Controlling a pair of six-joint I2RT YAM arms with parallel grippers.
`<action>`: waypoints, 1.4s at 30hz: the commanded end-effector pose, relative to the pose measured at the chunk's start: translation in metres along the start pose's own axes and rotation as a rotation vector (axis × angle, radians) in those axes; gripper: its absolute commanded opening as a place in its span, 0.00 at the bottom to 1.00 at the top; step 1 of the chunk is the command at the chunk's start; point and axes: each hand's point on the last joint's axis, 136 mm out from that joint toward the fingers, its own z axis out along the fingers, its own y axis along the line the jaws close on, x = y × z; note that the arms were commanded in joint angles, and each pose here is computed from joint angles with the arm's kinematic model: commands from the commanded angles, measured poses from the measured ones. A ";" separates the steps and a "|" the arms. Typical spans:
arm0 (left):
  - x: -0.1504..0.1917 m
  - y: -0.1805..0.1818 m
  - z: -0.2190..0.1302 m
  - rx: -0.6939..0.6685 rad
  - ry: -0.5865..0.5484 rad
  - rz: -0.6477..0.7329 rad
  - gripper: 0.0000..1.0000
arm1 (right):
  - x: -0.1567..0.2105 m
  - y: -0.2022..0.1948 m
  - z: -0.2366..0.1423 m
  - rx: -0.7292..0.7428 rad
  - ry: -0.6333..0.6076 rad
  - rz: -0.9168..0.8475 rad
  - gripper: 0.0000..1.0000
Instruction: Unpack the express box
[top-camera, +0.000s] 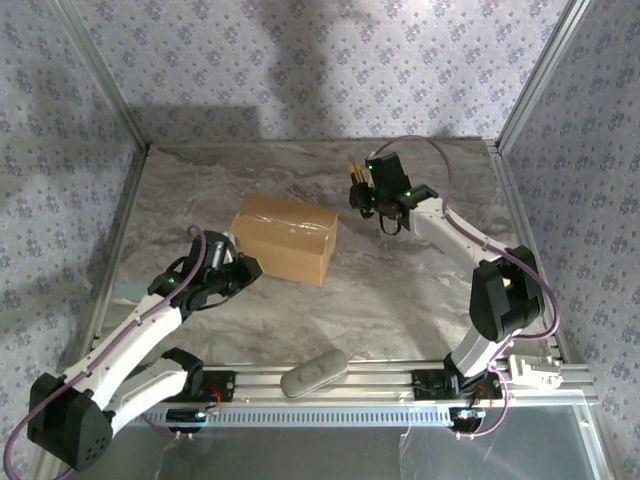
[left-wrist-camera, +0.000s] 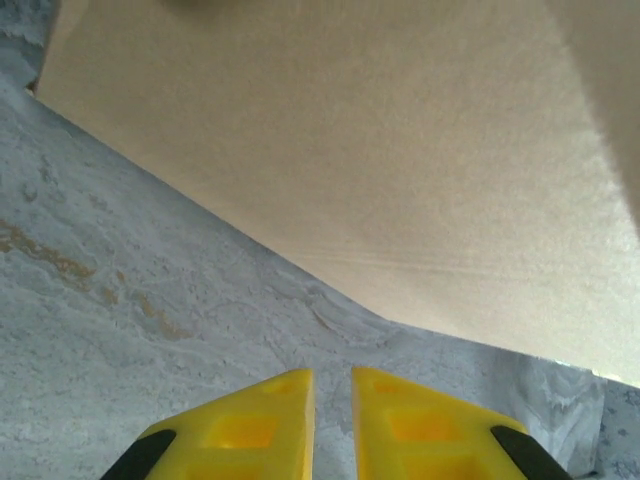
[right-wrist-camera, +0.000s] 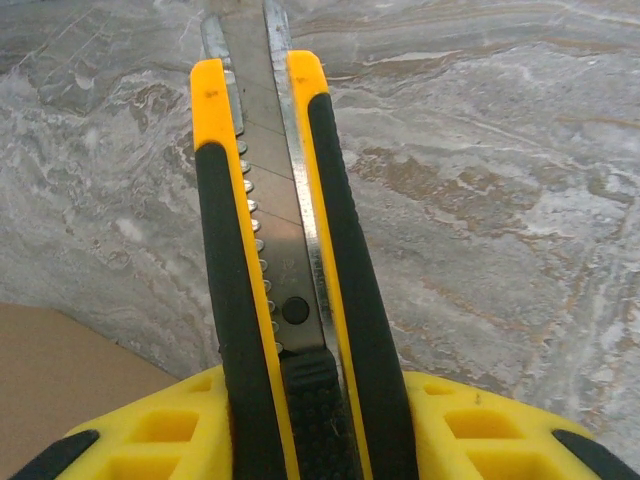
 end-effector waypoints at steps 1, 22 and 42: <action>-0.021 -0.012 -0.003 0.020 -0.081 0.011 0.17 | -0.017 0.024 0.000 -0.055 -0.046 -0.002 0.00; -0.062 -0.003 0.030 -0.034 -0.101 -0.007 0.13 | 0.016 0.055 0.003 -0.094 -0.001 -0.003 0.00; -0.087 0.002 0.042 -0.058 -0.133 0.005 0.11 | 0.034 0.057 -0.023 -0.079 -0.008 0.016 0.00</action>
